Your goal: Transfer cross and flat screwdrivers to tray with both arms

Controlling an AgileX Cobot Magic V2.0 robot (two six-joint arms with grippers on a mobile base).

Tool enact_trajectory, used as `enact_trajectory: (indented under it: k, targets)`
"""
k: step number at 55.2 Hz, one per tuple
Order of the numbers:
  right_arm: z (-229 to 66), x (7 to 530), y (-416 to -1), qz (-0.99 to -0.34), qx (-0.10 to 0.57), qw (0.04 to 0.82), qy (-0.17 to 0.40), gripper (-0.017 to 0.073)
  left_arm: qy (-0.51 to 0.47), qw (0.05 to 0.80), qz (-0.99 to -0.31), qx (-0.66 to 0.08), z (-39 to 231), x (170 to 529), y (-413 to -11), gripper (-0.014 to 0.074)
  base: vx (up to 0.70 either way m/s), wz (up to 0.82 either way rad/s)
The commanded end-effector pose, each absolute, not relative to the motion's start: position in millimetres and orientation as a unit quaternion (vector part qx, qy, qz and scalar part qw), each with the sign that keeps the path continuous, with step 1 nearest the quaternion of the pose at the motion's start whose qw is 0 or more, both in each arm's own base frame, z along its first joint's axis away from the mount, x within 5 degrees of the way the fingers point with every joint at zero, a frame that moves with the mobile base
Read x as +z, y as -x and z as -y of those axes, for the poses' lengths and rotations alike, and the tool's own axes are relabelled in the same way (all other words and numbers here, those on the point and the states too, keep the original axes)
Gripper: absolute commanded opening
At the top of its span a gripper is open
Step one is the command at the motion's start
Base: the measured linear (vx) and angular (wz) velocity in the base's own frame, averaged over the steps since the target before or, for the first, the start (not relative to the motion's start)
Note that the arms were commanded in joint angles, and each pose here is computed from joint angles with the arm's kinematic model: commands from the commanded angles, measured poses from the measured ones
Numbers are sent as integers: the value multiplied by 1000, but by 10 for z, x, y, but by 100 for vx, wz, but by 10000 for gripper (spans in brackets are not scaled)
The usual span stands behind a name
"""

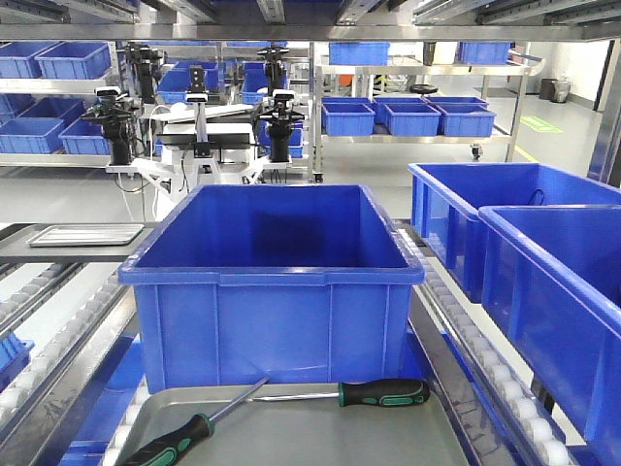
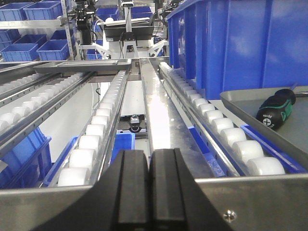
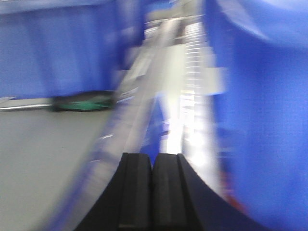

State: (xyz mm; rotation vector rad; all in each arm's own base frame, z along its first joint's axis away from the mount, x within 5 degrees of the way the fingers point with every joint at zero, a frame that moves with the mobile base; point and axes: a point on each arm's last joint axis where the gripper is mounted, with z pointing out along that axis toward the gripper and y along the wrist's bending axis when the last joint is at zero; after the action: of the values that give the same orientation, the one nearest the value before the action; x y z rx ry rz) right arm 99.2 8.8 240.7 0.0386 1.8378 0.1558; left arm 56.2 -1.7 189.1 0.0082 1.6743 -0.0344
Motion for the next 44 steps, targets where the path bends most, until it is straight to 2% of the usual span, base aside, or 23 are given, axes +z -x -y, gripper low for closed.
enact_trajectory:
  k: [1, 14, 21, 44]
  targets:
    - [-19, 2339, -874, -758, 34, 651, -23, -11, 3, 709, -705, -19, 13, 2047, -553, -6, 0, 0]
    - [6, 1876, -619, -741, 4, 672, -10, -10, 3, 709, -705, -19, 13, 2047, -553, -6, 0, 0]
    - [15, 1856, -562, -744, -18, 668, 7, -10, 3, 708, -706, -19, 13, 2046, -553, -6, 0, 0]
    - [16, 1840, -561, -750, -19, 662, 8, -8, 3, 706, -708, -19, 14, 2040, -553, -6, 0, 0]
